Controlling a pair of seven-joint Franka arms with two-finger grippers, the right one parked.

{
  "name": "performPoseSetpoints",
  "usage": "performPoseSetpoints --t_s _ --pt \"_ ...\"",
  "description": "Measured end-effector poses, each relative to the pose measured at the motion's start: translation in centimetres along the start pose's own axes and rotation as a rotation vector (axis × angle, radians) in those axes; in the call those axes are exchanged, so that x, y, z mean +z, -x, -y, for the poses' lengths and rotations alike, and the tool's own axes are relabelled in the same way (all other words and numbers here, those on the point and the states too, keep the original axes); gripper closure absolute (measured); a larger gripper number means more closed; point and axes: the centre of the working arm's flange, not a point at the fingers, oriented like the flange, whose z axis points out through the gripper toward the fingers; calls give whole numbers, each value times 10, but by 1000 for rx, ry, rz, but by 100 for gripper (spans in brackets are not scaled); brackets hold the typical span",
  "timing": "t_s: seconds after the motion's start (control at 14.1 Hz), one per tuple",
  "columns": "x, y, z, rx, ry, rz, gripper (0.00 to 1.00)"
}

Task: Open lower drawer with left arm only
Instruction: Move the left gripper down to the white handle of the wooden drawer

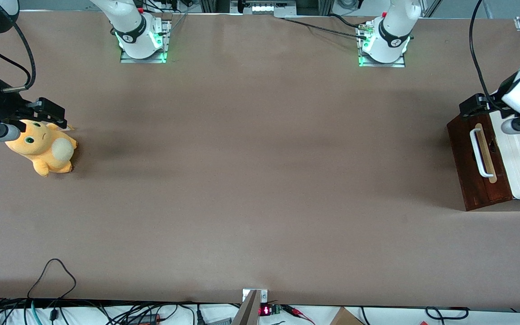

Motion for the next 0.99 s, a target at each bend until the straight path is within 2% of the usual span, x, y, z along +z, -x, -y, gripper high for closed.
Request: performPoseSetpoints --t_s 0.14,0.21,0.43,0.5,0.71,0.85,0.99 --pt "8 2 -33 -9 -178 12 0" --pt "17 4 -53 -29 -281 18 0" --pt "69 16 -115 -78 -593 -15 0" --pt "94 19 -126 -90 -671 -24 0" --pt "175 24 -132 -113 -851 -25 0" --pt "221 27 -132 -99 -945 -32 2" --pt "257 28 -132 -53 -1023 -47 3"
